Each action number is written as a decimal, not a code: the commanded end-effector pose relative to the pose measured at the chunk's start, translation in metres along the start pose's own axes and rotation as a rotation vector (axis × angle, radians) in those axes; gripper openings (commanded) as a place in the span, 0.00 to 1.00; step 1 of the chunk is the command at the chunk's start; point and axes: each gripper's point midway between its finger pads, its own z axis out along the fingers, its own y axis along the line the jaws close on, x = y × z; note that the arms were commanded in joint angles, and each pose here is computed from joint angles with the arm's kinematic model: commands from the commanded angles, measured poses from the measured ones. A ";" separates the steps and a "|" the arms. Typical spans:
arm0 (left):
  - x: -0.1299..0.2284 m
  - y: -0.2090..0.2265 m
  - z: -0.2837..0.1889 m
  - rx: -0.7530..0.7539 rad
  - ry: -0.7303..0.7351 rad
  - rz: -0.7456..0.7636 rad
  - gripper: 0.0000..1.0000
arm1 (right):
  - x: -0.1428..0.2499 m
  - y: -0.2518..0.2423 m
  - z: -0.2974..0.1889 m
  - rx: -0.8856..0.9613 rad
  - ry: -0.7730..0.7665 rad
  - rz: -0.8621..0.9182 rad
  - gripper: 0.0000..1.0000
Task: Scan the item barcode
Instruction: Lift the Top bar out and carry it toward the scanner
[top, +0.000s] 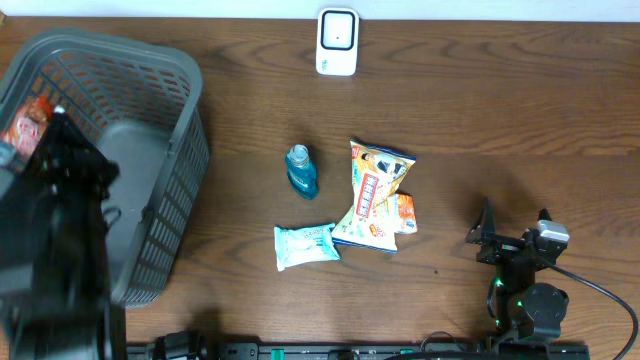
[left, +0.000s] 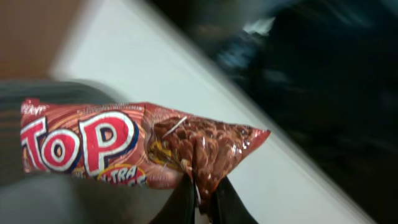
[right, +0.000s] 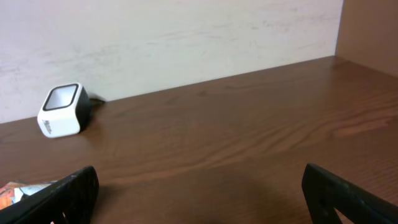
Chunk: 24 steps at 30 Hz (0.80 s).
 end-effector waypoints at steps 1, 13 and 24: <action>0.027 -0.082 -0.045 0.477 0.187 0.122 0.07 | 0.000 0.001 0.000 -0.003 0.001 -0.007 0.99; 0.073 -0.154 -0.070 0.956 0.522 0.081 0.07 | 0.000 0.001 0.000 -0.003 0.001 -0.007 0.99; 0.208 -0.225 -0.083 1.334 0.824 0.200 0.07 | 0.000 0.001 0.000 -0.003 0.001 -0.007 0.99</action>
